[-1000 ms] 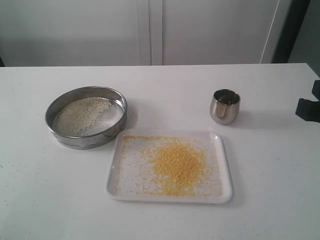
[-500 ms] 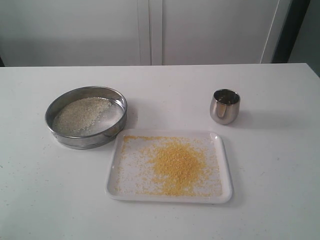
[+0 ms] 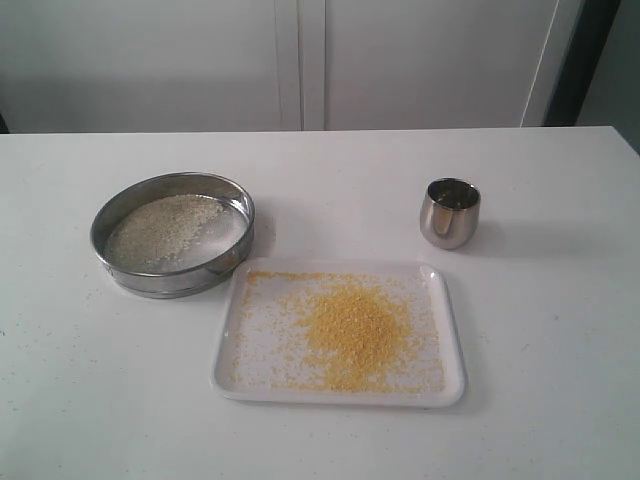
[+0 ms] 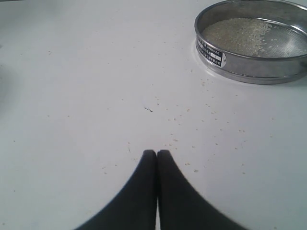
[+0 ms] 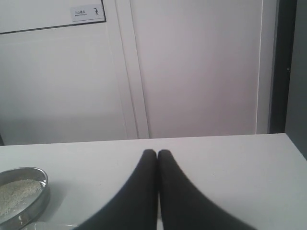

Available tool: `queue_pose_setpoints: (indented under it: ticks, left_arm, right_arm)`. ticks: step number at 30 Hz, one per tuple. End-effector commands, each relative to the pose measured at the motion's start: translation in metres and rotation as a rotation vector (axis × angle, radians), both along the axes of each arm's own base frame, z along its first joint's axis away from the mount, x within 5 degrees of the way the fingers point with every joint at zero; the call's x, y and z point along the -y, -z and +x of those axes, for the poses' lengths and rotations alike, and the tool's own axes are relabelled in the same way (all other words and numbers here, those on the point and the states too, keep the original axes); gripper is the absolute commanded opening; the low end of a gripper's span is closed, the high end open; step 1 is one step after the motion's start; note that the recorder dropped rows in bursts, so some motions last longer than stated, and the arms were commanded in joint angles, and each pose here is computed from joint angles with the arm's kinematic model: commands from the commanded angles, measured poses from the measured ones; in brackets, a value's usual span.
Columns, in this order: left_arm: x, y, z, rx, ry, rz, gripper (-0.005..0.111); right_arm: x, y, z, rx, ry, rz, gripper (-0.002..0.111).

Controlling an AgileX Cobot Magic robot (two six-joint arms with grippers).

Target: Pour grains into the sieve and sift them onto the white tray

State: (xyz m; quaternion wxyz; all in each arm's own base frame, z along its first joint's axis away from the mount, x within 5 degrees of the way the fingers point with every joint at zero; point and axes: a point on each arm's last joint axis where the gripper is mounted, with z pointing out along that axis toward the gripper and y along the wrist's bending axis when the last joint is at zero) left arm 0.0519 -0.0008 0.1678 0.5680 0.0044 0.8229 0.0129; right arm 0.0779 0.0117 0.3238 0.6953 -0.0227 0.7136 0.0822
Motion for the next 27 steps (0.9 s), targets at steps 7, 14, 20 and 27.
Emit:
queue_pose_setpoints:
  ticks: [7,14,20,27]
  left_arm:
    - [0.0,0.001,0.0,0.002,-0.001,-0.006,0.0]
    - [0.0,0.001,0.0,0.004,-0.001,-0.006,0.0]
    - [0.0,0.001,0.0,0.004,-0.001,-0.006,0.0]
    - [0.0,0.001,0.0,0.004,-0.001,-0.006,0.0]
  right_arm:
    - [0.003,0.009,-0.022,-0.019,0.001,-0.007,0.0]
    - [0.004,0.026,-0.029,-0.011,0.001,-0.006,0.0]
    - [0.005,0.036,-0.034,0.001,0.001,-0.004,0.0]
    - [0.005,0.039,-0.034,0.0,0.001,-0.004,0.0]
